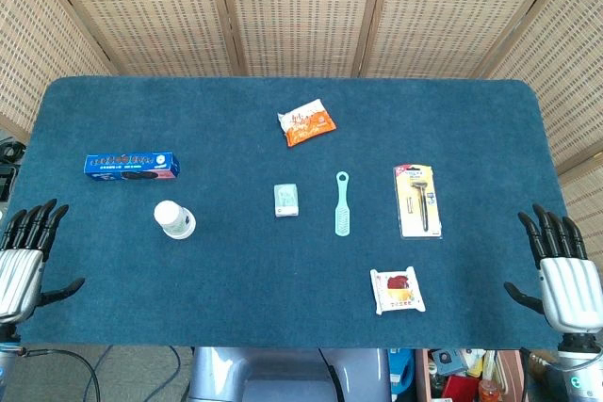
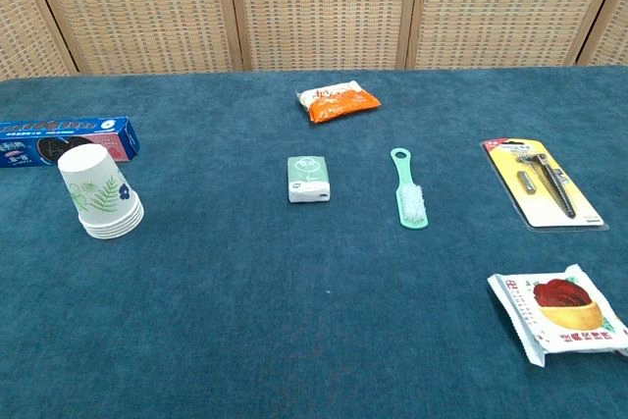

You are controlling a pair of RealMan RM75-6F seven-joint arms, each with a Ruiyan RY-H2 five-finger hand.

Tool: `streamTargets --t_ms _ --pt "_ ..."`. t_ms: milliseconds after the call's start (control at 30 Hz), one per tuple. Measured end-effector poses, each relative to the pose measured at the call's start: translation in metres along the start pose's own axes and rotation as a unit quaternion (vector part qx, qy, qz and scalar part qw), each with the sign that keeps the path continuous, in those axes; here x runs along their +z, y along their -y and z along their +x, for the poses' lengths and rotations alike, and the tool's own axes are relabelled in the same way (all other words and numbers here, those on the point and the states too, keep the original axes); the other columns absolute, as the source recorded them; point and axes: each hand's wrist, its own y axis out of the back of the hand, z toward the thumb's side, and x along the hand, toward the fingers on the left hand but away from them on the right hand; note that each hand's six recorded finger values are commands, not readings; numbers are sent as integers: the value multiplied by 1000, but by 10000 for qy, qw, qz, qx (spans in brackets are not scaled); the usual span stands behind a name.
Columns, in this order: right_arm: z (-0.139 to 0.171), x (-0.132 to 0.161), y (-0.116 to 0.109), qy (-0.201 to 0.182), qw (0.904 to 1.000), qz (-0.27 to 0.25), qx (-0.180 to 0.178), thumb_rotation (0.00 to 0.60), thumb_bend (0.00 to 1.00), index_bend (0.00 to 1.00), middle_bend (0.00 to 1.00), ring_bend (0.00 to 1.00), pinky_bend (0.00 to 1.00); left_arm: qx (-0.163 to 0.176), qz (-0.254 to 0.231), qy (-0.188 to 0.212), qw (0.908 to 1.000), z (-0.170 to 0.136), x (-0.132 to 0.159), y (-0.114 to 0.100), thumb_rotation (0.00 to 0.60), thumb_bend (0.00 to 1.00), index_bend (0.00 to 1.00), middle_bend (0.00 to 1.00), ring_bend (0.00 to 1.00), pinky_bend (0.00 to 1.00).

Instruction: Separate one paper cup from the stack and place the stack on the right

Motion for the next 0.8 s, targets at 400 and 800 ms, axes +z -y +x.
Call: streamTargets --t_ms 400,800 --pt "-1 -2 1 55 10000 -20 44 600 0 0 0 0 0 -134 170 111 9997 10 3 6 600 108 0 0 0 55" --pt "-6 -5 4 124 9998 -28 131 600 0 0 0 0 0 -582 876 1151 9878 85 29 31 600 108 87 130 156 278"
